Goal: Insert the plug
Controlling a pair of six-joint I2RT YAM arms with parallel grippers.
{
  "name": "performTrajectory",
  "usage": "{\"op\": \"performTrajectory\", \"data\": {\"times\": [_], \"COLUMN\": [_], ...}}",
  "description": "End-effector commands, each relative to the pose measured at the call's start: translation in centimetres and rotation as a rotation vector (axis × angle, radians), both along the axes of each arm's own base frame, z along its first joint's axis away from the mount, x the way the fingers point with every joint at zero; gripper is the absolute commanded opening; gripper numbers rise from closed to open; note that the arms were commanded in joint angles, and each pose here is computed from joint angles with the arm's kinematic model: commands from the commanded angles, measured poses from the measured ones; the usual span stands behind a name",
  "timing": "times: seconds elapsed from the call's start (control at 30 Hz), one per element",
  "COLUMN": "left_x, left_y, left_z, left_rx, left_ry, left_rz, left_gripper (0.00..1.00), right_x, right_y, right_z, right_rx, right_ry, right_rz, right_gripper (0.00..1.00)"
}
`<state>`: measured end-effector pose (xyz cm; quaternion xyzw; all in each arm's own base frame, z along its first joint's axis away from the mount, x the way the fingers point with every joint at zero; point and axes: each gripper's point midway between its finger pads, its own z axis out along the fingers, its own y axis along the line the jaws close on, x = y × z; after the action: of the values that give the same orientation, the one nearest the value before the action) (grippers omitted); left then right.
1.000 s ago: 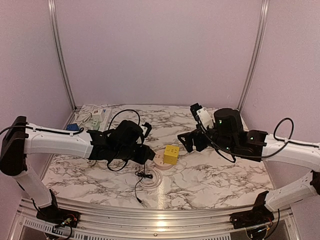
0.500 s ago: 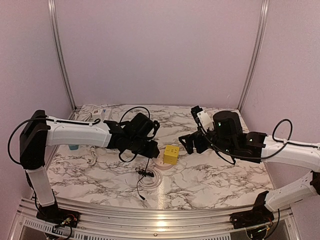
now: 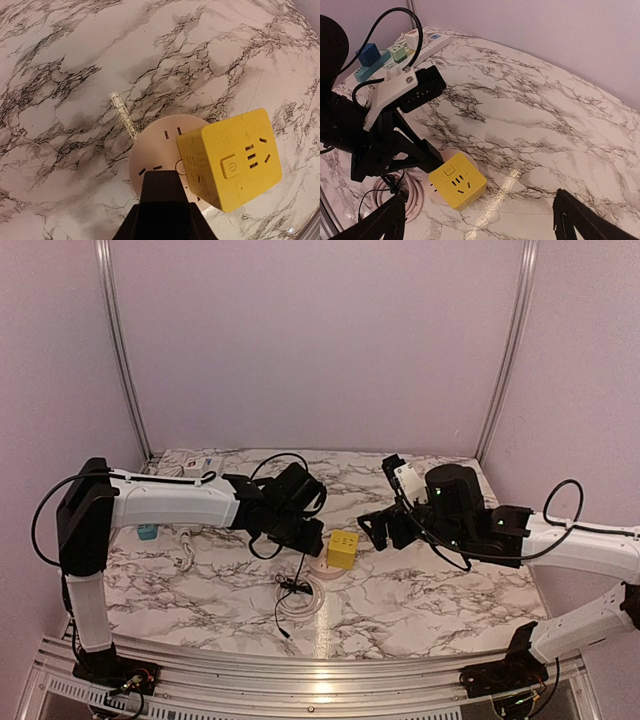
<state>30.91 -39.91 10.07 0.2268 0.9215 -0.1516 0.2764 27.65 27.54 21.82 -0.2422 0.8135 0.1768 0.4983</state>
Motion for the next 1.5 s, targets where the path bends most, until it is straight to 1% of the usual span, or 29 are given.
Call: {"op": "performTrajectory", "data": {"times": [0.0, 0.3, 0.9, 1.47], "left_x": [0.1, 0.7, 0.8, 0.1], "left_y": [0.7, 0.6, 0.4, 1.6], "left_z": [-1.2, -1.4, -3.0, -4.8], "left_rx": [0.049, 0.061, 0.071, 0.153], "left_ry": [0.038, 0.029, 0.056, 0.109], "left_rz": [0.034, 0.052, 0.076, 0.14], "left_gripper": [0.0, 0.0, 0.0, 0.0], "right_x": [0.0, 0.0, 0.1, 0.4], "right_y": [0.0, 0.0, 0.0, 0.3], "right_z": [-0.2, -0.3, -0.5, -0.2], "right_rx": [0.015, 0.018, 0.012, -0.002], "right_ry": [0.007, 0.007, 0.007, 0.0], "right_rz": [-0.003, -0.003, -0.005, -0.005], "right_gripper": [0.99, 0.98, 0.99, 0.99]}}
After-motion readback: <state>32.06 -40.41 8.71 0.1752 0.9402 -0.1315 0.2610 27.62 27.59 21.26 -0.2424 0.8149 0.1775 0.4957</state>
